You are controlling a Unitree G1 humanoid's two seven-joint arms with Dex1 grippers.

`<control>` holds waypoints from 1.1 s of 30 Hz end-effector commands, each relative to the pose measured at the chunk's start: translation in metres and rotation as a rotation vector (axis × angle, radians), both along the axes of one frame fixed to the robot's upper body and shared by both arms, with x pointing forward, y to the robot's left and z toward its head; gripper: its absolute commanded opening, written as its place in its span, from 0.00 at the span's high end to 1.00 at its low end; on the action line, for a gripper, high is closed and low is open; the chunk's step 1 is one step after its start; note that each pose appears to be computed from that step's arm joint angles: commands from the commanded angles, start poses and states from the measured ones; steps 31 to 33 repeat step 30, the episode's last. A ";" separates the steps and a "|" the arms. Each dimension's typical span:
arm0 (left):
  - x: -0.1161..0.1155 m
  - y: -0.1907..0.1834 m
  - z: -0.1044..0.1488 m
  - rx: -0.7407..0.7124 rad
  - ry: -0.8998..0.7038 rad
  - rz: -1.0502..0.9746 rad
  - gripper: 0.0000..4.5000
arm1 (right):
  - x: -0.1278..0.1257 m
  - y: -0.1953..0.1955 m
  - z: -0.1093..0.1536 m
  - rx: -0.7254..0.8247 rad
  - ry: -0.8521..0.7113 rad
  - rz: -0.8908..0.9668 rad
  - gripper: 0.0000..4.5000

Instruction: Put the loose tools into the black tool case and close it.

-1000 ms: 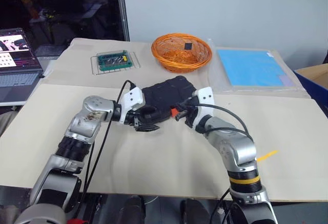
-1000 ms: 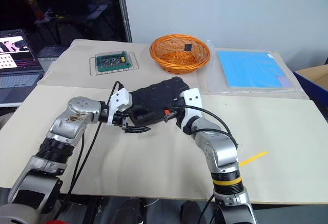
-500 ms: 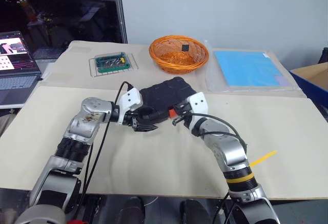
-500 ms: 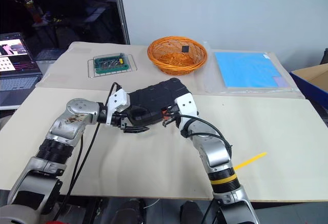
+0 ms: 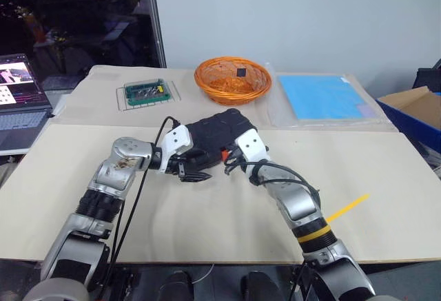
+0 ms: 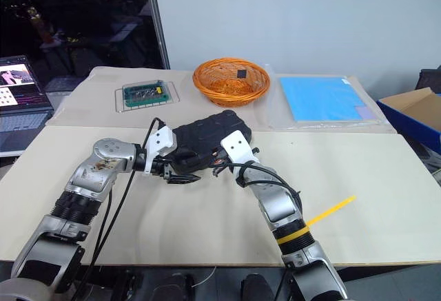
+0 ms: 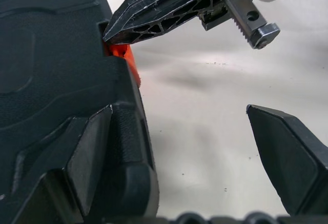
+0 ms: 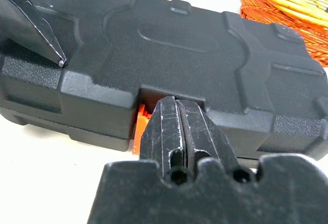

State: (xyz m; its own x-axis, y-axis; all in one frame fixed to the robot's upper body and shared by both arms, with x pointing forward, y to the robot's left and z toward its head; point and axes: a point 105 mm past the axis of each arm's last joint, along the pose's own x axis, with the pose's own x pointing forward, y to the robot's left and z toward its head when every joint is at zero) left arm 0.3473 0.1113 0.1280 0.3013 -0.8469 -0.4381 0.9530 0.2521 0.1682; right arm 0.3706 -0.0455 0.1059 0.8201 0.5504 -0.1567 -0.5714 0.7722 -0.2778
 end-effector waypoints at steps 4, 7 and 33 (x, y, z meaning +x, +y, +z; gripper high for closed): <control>-0.003 0.001 0.013 -0.134 -0.088 0.030 0.00 | -0.029 -0.021 0.056 0.189 -0.171 0.063 1.00; -0.012 0.001 0.030 -0.273 -0.116 0.048 0.00 | -0.051 -0.039 0.082 0.220 -0.213 0.116 1.00; -0.114 0.096 0.021 -0.319 0.097 0.278 0.00 | -0.181 -0.181 0.062 -0.100 0.037 0.058 0.01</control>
